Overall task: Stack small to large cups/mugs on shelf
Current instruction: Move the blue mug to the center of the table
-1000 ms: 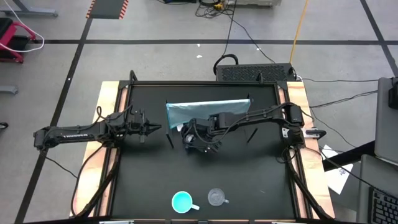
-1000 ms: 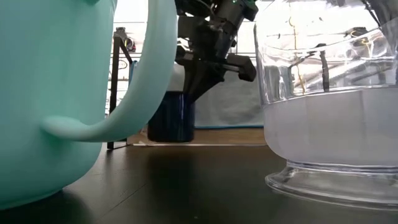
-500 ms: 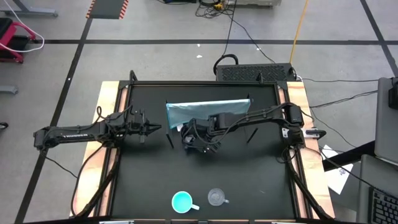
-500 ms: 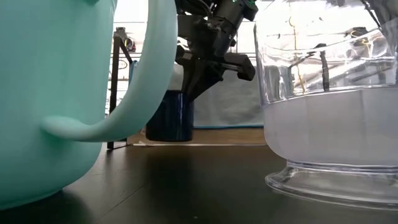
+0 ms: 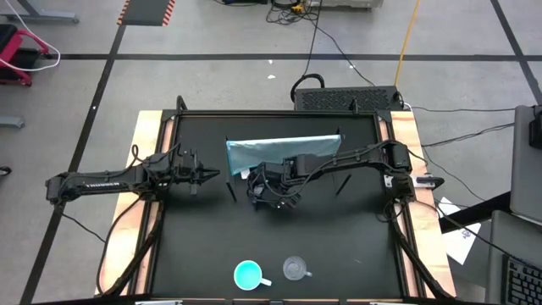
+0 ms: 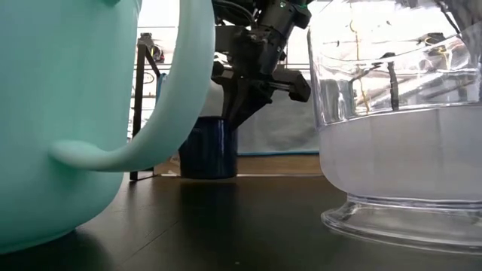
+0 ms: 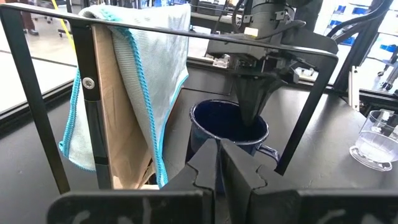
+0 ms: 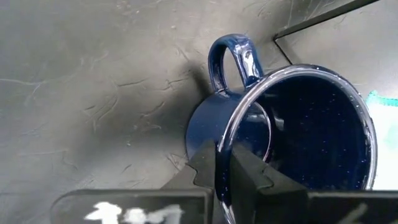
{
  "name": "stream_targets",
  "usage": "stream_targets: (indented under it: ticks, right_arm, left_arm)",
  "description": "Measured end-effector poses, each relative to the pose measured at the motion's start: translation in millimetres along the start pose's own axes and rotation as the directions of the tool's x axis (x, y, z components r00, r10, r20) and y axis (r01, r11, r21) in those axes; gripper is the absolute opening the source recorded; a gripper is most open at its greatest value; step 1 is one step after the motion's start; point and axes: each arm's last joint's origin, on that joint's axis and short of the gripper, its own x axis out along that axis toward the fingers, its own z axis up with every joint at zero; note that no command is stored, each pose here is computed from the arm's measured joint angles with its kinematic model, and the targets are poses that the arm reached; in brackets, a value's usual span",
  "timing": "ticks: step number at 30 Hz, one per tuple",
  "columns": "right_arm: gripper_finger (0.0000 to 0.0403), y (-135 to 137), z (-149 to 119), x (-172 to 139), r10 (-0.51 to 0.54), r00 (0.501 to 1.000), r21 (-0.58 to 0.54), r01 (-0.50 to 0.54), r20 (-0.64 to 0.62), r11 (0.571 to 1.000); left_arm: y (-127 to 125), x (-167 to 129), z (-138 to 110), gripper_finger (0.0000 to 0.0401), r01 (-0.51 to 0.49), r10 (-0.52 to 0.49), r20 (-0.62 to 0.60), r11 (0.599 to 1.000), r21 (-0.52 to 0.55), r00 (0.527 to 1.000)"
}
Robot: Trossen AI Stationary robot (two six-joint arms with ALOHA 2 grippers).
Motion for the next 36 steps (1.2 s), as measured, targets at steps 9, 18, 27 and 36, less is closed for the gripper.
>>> stream_targets:
  ticks: [9, 18, 27, 36]
  right_arm:
    - [0.0013, 0.1, -0.2, 5.3, 0.006, 1.000, 0.011, -0.006, -0.001, 1.000]
    - [0.0013, -0.5, 0.1, 6.1, 0.000, 1.000, 0.016, 0.000, 0.003, 1.000]
    - [0.0014, -0.2, 0.3, 6.1, 0.013, 1.000, 0.030, -0.014, 0.018, 0.999]
    - [0.0038, 1.2, -0.5, 9.1, 0.028, 0.999, 0.031, -0.028, 0.019, 0.999]
  left_arm:
    - [0.0, 0.0, 0.0, 0.0021, 0.000, 0.000, 0.000, 1.000, 0.000, 1.000]
    - [0.0, 0.0, 0.0, 0.0021, 0.000, 0.000, 0.000, 1.000, 0.000, 1.000]
    - [0.0, 0.0, 0.0, 0.0021, 0.000, 0.000, 0.000, 1.000, 0.000, 1.000]
    - [0.0, 0.0, -0.2, 0.0021, 0.000, 0.000, -0.002, 1.000, 0.000, 1.000]
